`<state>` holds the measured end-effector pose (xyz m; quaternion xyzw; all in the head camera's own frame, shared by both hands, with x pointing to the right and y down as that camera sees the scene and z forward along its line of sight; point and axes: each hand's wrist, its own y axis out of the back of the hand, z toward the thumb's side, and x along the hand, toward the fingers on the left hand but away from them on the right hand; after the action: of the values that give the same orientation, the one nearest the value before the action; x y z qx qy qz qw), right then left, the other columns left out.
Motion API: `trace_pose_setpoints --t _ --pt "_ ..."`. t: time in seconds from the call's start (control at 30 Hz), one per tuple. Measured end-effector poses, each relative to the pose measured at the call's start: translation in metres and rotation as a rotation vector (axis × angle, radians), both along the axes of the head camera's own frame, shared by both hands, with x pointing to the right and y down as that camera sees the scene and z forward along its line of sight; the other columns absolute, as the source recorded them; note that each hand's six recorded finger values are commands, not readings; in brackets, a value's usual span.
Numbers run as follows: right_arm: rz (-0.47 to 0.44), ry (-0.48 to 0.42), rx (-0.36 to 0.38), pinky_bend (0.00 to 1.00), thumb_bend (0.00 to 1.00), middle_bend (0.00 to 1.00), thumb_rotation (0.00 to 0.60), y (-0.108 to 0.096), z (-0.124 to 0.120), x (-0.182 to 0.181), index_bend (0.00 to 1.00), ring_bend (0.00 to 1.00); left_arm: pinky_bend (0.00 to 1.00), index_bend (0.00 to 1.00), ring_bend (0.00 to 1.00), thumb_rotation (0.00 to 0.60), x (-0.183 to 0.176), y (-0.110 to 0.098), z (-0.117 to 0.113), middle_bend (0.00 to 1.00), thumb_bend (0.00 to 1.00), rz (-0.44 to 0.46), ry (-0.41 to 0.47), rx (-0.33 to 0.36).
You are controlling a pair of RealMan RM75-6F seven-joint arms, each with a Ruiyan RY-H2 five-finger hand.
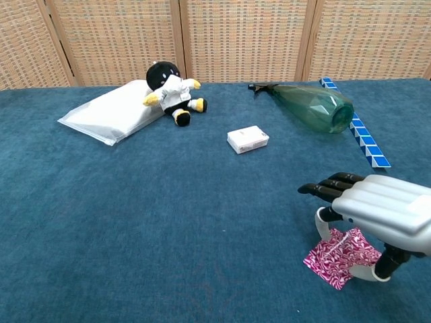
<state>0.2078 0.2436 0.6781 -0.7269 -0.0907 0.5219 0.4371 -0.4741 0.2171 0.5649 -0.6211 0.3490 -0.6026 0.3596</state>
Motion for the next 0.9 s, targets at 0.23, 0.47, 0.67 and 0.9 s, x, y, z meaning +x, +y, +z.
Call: trace_pose_setpoints --t 0.23,0.47,0.67,0.9 --pt "-0.003 -0.004 -0.009 0.0 0.26 0.0 0.6 0.0007 -0.0003 -0.0009 0.38 0.0 0.0 0.0 0.0 0.6 0.0 -0.0001 0.0001 0.0 0.0 -0.001 -0.001 0.0" --pt "-0.009 0.0 -0.014 0.0 0.26 0.0 0.6 0.0014 -0.0014 -0.0009 0.35 0.0 0.0 0.0 0.0 0.6 0.0 -0.0001 0.0 0.0 0.0 0.0 0.0 -0.001" --pt "-0.008 0.001 -0.017 0.0 0.26 0.0 0.6 0.0013 -0.002 -0.0012 0.31 0.0 0.0 0.0 0.0 0.6 0.0 -0.0001 0.0001 0.0 0.0 -0.001 0.0 -0.001" --pt "0.001 -0.013 -0.025 0.0 0.26 0.0 0.6 0.0021 -0.0044 -0.005 0.3 0.0 0.0 0.0 0.0 0.6 -0.0001 0.0 0.0 0.0 0.0 0.0 0.0 -0.001"
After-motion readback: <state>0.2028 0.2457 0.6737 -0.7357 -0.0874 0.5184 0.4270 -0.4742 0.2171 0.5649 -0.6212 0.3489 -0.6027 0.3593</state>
